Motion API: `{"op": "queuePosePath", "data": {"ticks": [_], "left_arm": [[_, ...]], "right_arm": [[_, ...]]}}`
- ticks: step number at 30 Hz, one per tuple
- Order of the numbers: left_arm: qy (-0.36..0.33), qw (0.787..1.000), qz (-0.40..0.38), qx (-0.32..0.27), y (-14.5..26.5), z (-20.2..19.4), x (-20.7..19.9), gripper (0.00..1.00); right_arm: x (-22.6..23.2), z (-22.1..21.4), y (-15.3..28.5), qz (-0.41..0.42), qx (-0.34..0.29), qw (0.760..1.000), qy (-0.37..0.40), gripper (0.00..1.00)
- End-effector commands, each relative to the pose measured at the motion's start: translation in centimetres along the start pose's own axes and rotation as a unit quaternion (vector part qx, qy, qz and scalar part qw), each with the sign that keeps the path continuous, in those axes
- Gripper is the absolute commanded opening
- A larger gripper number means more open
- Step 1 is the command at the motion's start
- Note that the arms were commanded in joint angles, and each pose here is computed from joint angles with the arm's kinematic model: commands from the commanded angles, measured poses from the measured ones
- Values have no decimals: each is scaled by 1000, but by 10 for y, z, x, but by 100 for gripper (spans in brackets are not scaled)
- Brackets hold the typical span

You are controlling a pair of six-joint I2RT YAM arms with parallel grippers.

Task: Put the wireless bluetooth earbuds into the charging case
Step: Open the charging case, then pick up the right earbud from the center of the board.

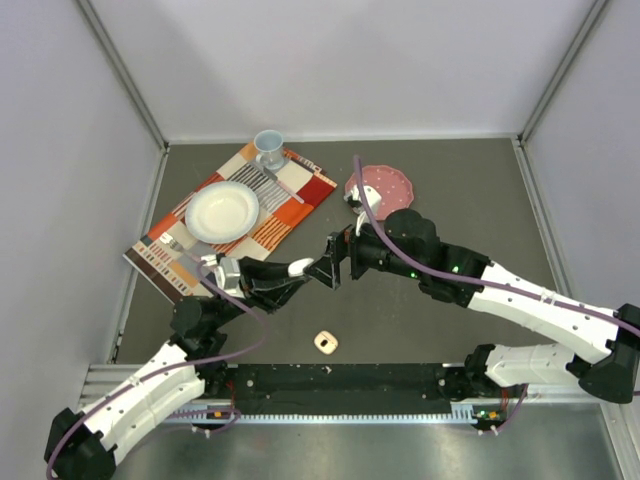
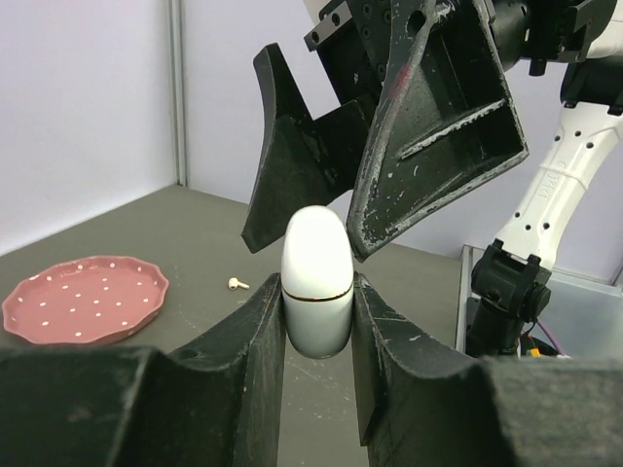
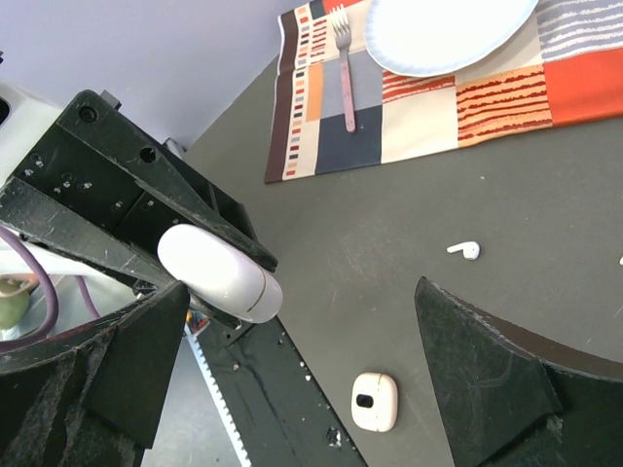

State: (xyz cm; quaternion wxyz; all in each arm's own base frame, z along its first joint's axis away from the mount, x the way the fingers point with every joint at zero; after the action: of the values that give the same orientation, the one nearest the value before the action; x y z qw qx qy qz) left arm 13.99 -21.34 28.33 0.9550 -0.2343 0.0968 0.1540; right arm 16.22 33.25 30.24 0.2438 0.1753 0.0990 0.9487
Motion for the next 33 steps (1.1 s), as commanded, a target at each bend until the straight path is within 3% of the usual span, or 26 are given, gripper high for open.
{"op": "queuePosePath", "data": {"ticks": [1, 11, 16, 20, 23, 28, 33], "left_arm": [[-25, 996, -77, -21, -6, 26, -32, 0], [-26, 998, -62, -19, 1, 22, -30, 0], [-35, 999, -18, -17, 6, 19, -16, 0], [-37, 999, 1, -13, 10, 15, -10, 0], [-40, 999, 9, -17, 12, 14, -8, 0], [-45, 999, 10, -22, 13, 17, -9, 0], [-48, 999, 19, -16, 15, 17, -7, 0]], "right_arm": [[2, 37, 1, -15, -58, 998, 10, 99], [5, 66, 4, -11, -104, 994, 19, 99], [14, 84, 21, 9, -145, 989, 25, 99], [6, 98, 37, -23, -174, 984, 33, 99], [-23, 102, 51, -107, -184, 977, 24, 99], [-109, 71, 85, -273, -120, 953, -61, 99], [-163, 27, 112, -339, -68, 928, -135, 99]]}}
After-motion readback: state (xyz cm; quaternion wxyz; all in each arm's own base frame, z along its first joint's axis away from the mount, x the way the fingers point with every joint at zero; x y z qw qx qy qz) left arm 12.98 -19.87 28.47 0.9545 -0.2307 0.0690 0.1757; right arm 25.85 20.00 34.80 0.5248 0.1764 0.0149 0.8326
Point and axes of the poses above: each gripper's point midway between its finger pads, its own y axis back along the fingers, its own x axis along the line the jaws close on, z = x × y, the point moved 2 cm from there along y, back along the fingers, and after that the axes turned 10 degrees about y, right-handed, at the moved point
